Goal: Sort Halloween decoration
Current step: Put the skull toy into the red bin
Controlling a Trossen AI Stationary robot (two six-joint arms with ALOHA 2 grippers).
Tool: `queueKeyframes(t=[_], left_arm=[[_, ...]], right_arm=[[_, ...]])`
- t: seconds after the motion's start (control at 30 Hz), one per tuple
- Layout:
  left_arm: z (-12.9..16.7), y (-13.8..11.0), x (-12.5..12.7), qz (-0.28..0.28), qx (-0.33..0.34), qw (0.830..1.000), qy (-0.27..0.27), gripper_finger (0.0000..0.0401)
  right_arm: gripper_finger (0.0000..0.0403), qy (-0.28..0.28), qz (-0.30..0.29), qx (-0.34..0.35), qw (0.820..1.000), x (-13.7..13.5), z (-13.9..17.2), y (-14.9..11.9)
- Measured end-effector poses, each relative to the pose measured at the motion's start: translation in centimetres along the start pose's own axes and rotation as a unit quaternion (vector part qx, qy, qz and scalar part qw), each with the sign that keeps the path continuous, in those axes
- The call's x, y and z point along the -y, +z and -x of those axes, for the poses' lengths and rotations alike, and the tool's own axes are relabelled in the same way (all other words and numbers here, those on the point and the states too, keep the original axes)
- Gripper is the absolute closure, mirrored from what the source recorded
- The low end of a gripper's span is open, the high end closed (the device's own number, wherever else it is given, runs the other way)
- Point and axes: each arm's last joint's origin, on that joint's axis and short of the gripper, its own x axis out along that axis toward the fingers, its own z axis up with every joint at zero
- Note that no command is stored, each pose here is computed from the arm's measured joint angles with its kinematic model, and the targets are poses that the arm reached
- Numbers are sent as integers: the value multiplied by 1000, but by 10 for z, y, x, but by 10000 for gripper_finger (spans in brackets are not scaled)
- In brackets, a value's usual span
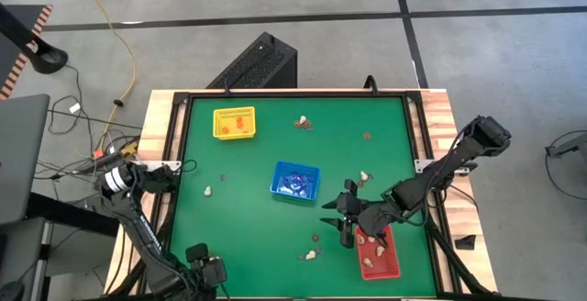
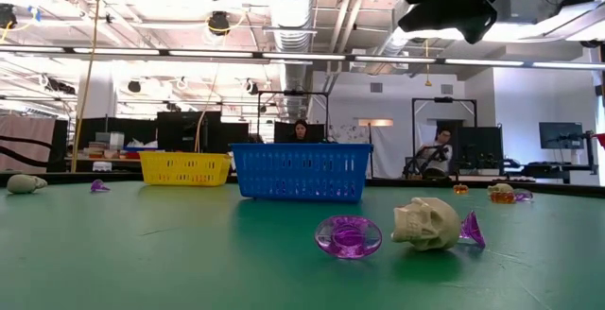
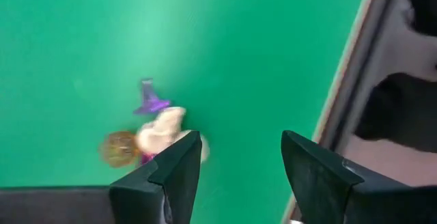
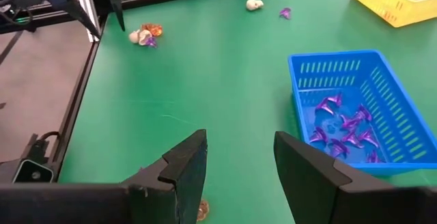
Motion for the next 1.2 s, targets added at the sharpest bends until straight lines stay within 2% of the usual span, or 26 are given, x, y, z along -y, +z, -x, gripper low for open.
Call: queueKeyframes(t=[0.3,0.6,0.97,1.2], left_arm=[[-2,9,-12,-35,-14,998,47,207],[-22,12,-32,-45,-54,995,76,207],[-22,14,-32,-61,-38,994,83,207],[-22,13,-30,-106,-41,991,69,207]], right_arm=[[202,1,2,-1,1000,0,0,0],[202,15,6,-9,1000,-1,0,-1],[202,19,11,-11,1000,-1,0,-1],[202,19,11,-11,1000,-1,0,-1]])
